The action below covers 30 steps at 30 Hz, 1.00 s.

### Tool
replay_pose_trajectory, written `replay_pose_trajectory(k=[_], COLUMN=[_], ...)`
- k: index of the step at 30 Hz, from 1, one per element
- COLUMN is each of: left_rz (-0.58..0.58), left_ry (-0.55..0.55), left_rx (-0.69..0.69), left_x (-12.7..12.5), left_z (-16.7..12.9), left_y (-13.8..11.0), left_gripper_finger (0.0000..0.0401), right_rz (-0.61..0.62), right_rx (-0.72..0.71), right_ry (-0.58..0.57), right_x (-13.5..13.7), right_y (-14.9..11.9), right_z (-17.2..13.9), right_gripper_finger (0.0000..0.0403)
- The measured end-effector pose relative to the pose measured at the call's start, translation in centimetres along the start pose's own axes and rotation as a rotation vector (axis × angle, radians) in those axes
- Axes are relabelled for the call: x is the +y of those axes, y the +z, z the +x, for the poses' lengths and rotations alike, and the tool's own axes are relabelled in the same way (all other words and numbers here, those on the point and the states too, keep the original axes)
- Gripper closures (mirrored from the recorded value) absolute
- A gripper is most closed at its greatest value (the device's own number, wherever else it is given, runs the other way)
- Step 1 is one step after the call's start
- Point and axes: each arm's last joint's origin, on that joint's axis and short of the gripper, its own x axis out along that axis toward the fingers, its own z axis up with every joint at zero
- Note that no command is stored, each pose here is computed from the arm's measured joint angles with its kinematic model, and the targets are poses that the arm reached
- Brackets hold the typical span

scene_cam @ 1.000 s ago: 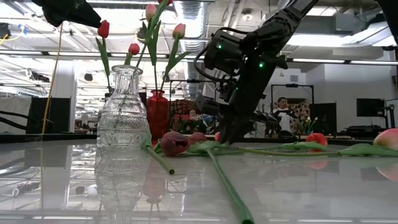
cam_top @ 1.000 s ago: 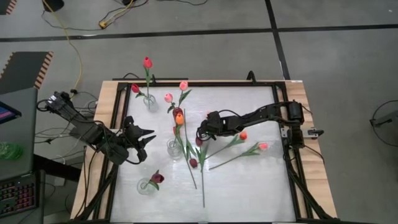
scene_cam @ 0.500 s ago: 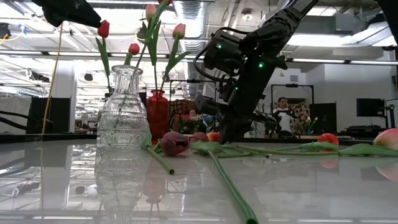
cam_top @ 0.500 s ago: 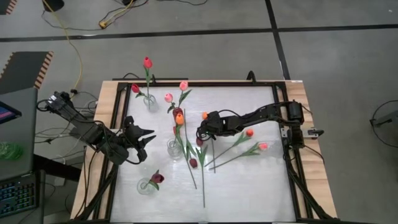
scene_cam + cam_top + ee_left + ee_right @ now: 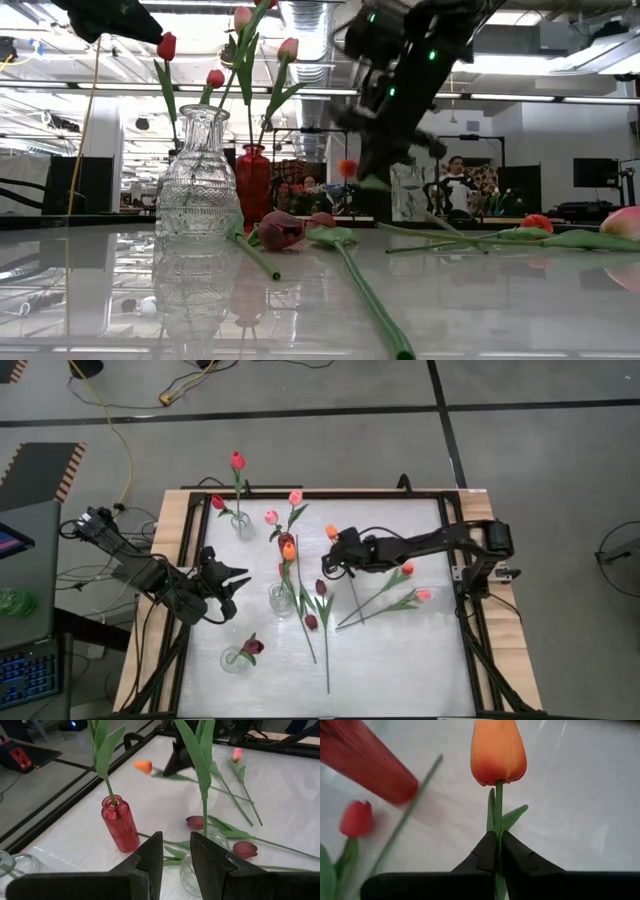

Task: Sort flowers into vase by color
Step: Put the orange tulip into the middle transparent vase

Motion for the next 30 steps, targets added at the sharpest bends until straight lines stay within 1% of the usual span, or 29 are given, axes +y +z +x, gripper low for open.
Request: replay_pose_trajectory(k=[7, 13, 16, 19, 26, 30], left_rz=[-0.005, -0.006, -0.006, -0.006, -0.007, -0.008], left_ry=[0.005, 0.007, 0.007, 0.009, 0.012, 0.012], left_rx=[-0.004, -0.005, -0.005, -0.007, -0.010, -0.011], left_x=[0.0, 0.0, 0.0, 0.0, 0.0, 0.0], left_z=[0.0, 0.0, 0.0, 0.0, 0.0, 0.0], left_y=[0.0, 0.0, 0.0, 0.0, 0.0, 0.0], left_gripper_finger=[0.0315, 0.0315, 0.0315, 0.0315, 0.0315, 0.0315], right_rz=[-0.057, -0.121, -0.135, -0.161, -0.208, -0.185], right_rx=[-0.167, -0.305, -0.348, -0.377, -0.425, -0.469], right_ry=[0.026, 0.039, 0.043, 0.071, 0.140, 0.169], right_x=[-0.3, -0.8, -1.4, -1.8, -2.3, -3.1], right_y=[2.6, 4.0, 4.6, 5.0, 5.1, 3.6], right_z=[-4.7, -9.2, -11.2, -13.0, -15.8, -15.5], right_gripper_finger=[0.0356, 0.0356, 0.0356, 0.0356, 0.0364, 0.0367])
